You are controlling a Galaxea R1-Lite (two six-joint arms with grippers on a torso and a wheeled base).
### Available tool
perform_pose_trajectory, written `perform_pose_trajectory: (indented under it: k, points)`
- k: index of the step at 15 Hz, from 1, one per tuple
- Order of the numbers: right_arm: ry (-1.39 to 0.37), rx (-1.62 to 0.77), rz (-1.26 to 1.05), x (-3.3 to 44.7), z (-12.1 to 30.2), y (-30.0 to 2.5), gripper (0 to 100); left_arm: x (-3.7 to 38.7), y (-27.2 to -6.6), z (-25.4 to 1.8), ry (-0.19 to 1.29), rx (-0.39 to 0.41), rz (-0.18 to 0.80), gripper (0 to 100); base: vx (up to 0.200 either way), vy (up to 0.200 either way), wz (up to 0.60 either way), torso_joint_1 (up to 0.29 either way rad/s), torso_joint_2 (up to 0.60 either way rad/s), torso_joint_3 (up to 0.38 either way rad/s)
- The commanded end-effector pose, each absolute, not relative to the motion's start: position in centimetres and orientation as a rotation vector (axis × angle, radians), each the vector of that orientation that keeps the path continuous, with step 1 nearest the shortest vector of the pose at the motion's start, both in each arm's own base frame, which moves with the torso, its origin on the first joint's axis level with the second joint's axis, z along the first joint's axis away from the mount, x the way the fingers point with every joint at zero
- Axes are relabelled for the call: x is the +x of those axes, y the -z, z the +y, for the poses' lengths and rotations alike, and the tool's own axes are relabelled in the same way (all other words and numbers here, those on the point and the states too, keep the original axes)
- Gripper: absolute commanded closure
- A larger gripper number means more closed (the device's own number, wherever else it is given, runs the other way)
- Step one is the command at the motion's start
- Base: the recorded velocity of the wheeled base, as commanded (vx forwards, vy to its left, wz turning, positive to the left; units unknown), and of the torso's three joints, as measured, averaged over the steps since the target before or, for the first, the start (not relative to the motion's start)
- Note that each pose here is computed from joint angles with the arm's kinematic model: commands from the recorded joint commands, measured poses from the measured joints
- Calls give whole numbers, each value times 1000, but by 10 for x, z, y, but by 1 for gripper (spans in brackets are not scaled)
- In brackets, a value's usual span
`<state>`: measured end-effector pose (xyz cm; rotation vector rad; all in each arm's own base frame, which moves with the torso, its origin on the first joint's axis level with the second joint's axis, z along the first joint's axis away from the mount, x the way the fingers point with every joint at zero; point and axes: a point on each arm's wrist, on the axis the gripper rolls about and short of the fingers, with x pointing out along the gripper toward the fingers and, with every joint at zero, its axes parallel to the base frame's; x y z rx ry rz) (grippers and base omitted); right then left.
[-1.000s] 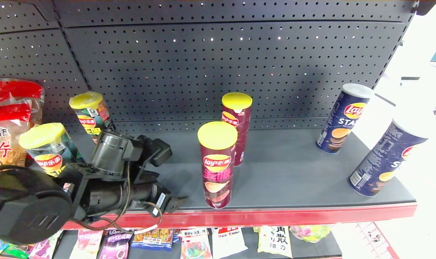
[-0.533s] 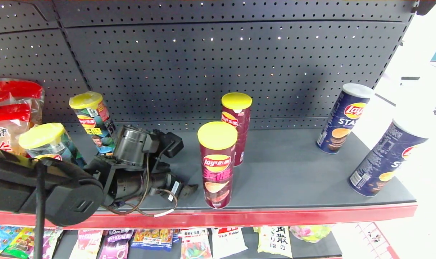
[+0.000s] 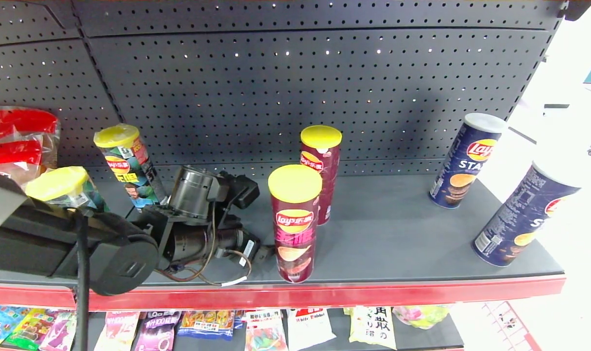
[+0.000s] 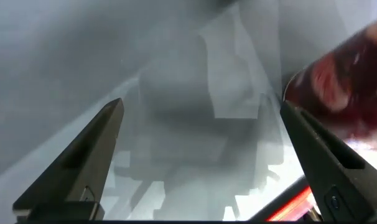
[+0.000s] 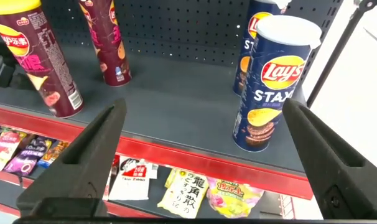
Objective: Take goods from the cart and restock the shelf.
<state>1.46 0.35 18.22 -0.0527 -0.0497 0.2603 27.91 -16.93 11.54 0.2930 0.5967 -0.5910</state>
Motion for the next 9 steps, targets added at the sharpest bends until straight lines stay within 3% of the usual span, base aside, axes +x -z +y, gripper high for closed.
perform_pose_trajectory:
  k: [1, 9]
  points:
    - [-260, -54, -44, 16, 4, -182, 0, 281, -114, -174, 604, 293, 597, 0, 0, 0, 0, 0, 0, 0]
    - [-261, -54, -43, 16, 4, -182, 0, 278, -114, -180, 623, 299, 598, 0, 0, 0, 0, 0, 0, 0]
